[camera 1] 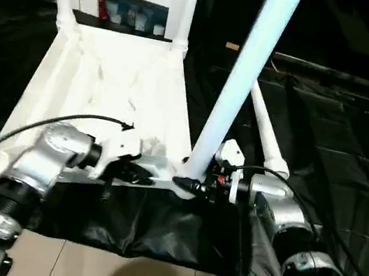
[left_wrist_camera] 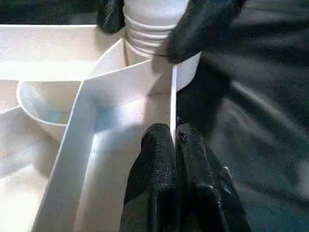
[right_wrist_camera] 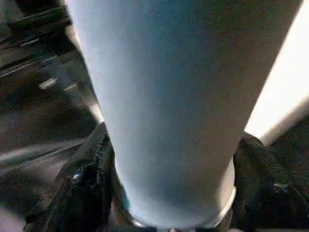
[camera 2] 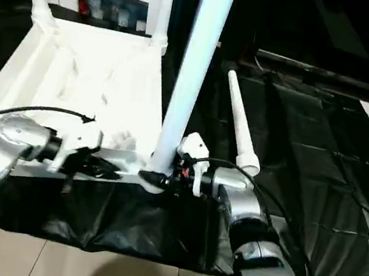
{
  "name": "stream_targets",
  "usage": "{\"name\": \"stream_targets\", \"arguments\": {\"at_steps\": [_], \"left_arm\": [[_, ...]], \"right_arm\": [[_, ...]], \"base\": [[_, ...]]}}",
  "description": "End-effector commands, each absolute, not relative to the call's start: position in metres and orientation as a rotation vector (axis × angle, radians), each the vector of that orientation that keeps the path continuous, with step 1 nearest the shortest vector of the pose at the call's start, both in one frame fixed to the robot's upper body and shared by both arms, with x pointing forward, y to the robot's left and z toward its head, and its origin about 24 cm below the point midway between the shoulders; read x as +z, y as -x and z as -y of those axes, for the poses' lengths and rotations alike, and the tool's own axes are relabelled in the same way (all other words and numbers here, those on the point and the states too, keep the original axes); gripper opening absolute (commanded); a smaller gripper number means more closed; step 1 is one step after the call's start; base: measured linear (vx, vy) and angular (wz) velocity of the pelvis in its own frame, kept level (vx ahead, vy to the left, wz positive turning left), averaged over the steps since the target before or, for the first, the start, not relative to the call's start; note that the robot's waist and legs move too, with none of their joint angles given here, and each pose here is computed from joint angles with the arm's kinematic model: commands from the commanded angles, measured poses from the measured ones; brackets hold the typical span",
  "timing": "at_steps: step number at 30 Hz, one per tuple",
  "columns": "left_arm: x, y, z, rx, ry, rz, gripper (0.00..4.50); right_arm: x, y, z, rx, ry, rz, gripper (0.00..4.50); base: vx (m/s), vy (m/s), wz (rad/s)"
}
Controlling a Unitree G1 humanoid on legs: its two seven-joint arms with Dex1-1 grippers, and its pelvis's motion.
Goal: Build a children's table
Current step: Rotate leg to tighten
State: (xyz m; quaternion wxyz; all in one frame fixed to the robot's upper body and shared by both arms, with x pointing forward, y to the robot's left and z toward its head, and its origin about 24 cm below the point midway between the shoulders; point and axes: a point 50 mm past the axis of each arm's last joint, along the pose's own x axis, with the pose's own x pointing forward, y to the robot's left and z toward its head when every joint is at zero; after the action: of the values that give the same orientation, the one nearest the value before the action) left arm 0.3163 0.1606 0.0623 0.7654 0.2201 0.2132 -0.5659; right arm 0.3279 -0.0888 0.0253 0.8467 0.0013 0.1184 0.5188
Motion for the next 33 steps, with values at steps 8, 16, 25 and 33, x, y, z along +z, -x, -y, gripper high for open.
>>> {"name": "stream_targets", "arguments": {"at_steps": [8, 16, 25, 33], "left_arm": [[0.055, -0.328, -0.079, -1.050, -0.425, -0.395, 0.00], [0.056, -0.326, -0.090, -1.076, -0.455, -0.385, 0.00], [0.057, -0.316, -0.124, -1.203, -0.508, -0.382, 0.00], [0.060, -0.304, -0.147, -1.383, -0.481, -0.434, 0.00]], "right_arm": [[0.021, -0.336, 0.030, 0.682, -0.072, -0.286, 2.72], [0.036, -0.344, 0.041, 0.686, -0.081, -0.183, 3.64], [0.033, -0.340, 0.079, 0.920, 0.059, -0.184, 4.34], [0.038, -0.333, 0.100, 1.191, 0.146, -0.217, 4.42]], "base": [[0.000, 0.000, 0.00], [0.000, 0.000, 0.00], [0.000, 0.000, 0.00], [0.000, 0.000, 0.00]]}}
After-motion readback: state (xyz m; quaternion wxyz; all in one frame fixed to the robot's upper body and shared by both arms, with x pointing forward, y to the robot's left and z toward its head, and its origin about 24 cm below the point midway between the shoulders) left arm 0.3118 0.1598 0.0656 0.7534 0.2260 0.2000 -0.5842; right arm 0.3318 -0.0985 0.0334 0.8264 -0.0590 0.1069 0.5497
